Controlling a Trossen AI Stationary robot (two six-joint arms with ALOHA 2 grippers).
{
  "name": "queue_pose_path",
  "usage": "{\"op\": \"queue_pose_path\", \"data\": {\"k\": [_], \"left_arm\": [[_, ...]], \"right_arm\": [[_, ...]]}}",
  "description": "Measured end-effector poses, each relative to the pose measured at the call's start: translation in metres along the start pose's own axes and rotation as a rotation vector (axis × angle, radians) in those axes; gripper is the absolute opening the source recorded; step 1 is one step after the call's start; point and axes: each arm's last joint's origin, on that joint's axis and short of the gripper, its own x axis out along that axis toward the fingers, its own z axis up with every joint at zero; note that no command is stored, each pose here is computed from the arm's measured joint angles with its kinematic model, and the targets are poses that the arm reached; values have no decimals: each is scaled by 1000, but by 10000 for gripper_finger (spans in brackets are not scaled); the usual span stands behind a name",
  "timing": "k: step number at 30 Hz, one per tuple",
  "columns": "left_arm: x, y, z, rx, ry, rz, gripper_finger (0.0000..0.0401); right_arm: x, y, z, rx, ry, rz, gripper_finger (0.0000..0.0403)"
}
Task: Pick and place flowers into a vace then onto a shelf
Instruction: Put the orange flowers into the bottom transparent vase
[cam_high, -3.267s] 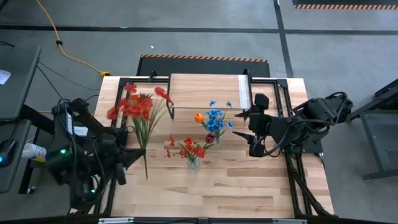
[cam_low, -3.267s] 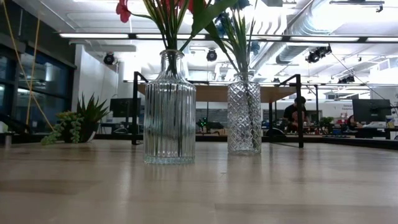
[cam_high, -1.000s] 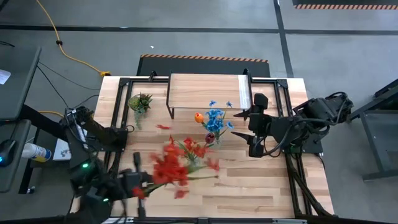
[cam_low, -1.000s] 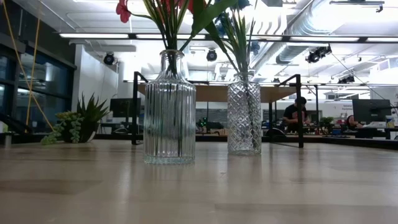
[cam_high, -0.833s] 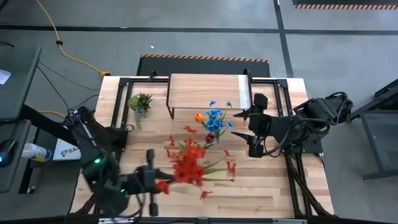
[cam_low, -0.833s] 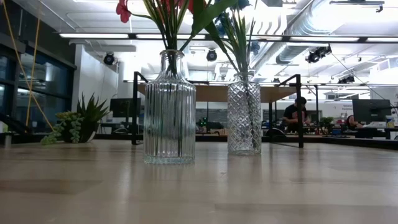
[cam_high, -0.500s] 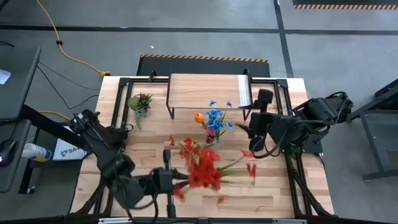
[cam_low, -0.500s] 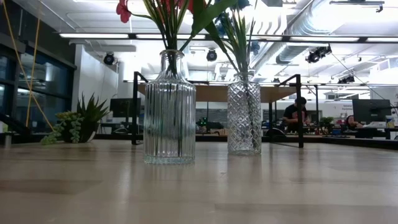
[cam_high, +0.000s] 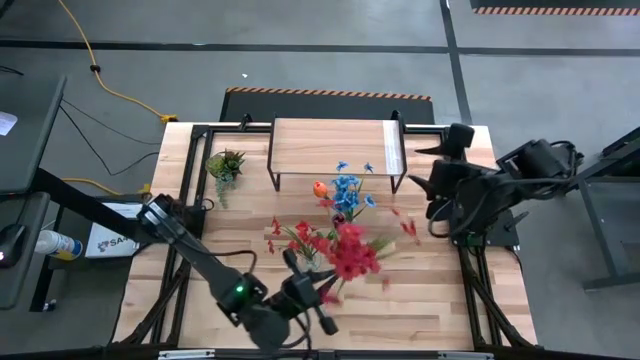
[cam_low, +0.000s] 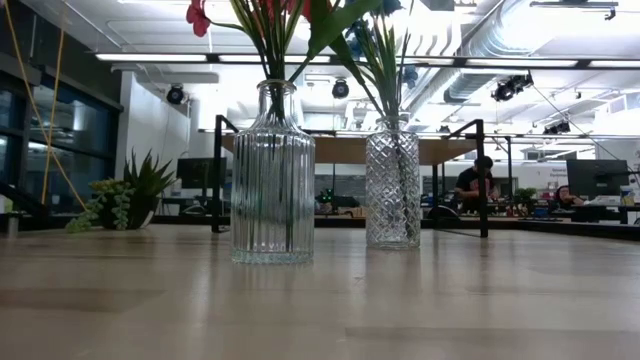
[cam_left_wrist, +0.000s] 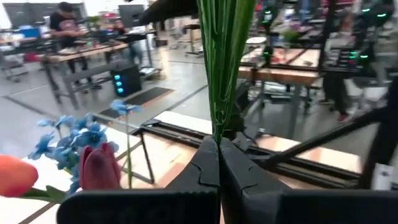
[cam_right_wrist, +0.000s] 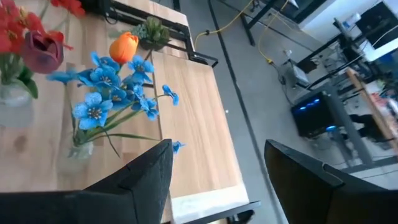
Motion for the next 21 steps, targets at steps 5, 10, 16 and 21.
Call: {"op": "queue_pose_path", "data": {"k": [5,10,16,21], "left_arm": [[5,-5,-13,43,6,47,25],[2,-3,-24,82,26,96,25],[2,-3,-30,97,62,50,25],[2,-2,-35,215,94,18,25]], "right_arm": [[-7,-9,-5,41,-15,16,245],[-10,-13,-9,71,-19,55,245],[-10,-12,-8,69,-15,76,245],[-10,-12,-8,75,-15,76,245]]}}
